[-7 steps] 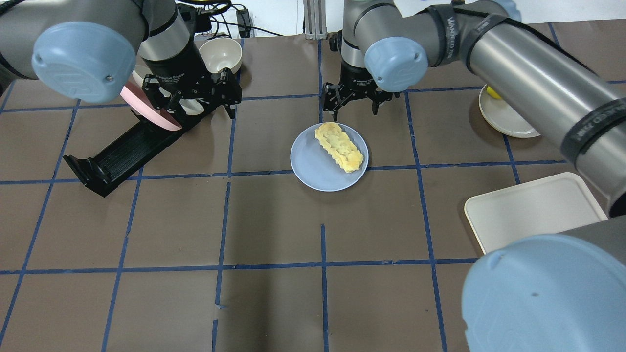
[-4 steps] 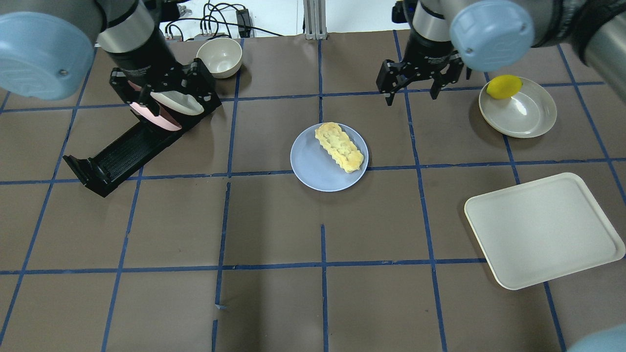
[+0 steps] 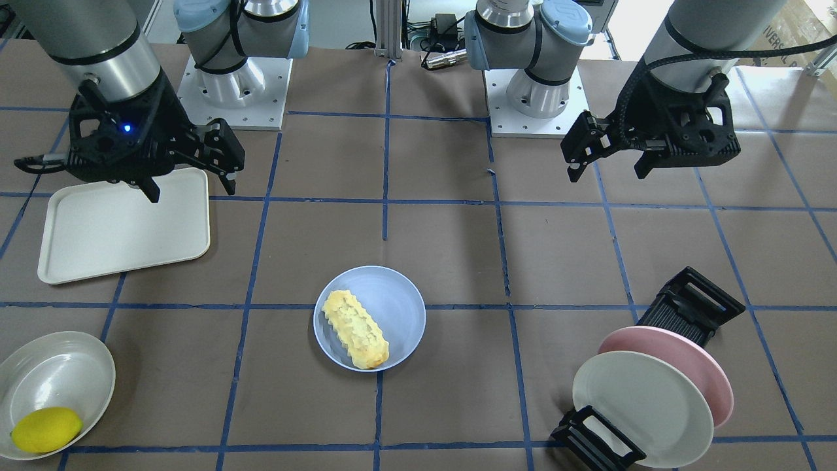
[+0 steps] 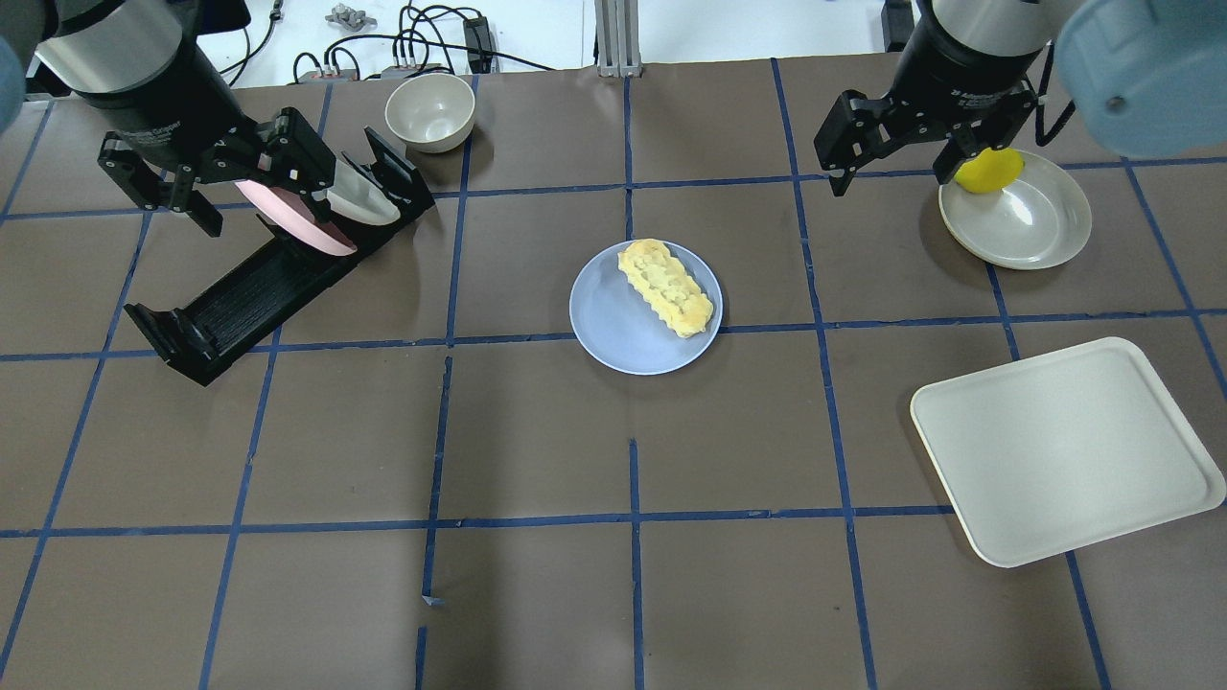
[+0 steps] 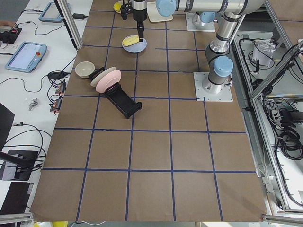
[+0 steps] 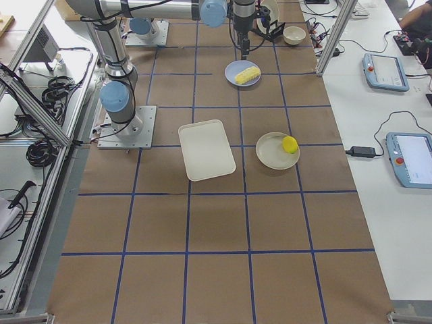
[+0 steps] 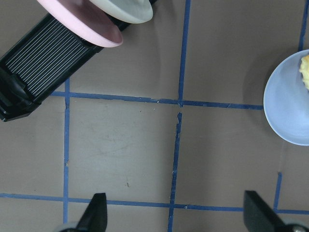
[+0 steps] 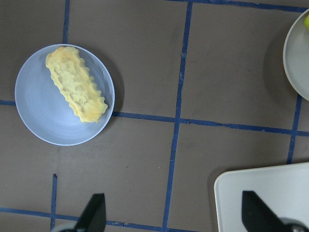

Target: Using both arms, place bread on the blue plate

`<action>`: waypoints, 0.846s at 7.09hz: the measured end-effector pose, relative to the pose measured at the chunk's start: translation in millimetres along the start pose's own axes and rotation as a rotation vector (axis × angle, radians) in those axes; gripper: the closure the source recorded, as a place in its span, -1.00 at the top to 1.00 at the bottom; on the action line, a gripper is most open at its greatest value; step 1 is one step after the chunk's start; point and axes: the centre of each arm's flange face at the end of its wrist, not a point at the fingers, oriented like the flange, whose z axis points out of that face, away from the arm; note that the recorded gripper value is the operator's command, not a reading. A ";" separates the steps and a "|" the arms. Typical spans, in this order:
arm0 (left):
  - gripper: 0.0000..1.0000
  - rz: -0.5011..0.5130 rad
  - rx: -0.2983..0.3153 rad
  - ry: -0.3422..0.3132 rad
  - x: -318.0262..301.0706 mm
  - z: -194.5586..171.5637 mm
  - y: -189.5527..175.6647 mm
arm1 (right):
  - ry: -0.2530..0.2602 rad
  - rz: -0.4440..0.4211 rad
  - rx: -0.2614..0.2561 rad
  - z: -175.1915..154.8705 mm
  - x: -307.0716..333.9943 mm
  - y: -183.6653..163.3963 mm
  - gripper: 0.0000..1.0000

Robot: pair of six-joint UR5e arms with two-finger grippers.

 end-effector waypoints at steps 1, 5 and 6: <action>1.00 0.006 -0.016 -0.003 2.5 0.1 -0.7 | -0.003 -0.008 0.002 -1.0 -3.7 15.1 1.00; 1.00 0.037 -0.056 -0.013 17.2 9.6 -18.4 | 0.003 -0.020 0.040 14.8 -11.6 66.5 1.00; 1.00 0.039 -0.055 -0.014 18.2 8.9 -16.1 | 0.004 -0.021 0.041 15.1 -11.9 67.9 1.00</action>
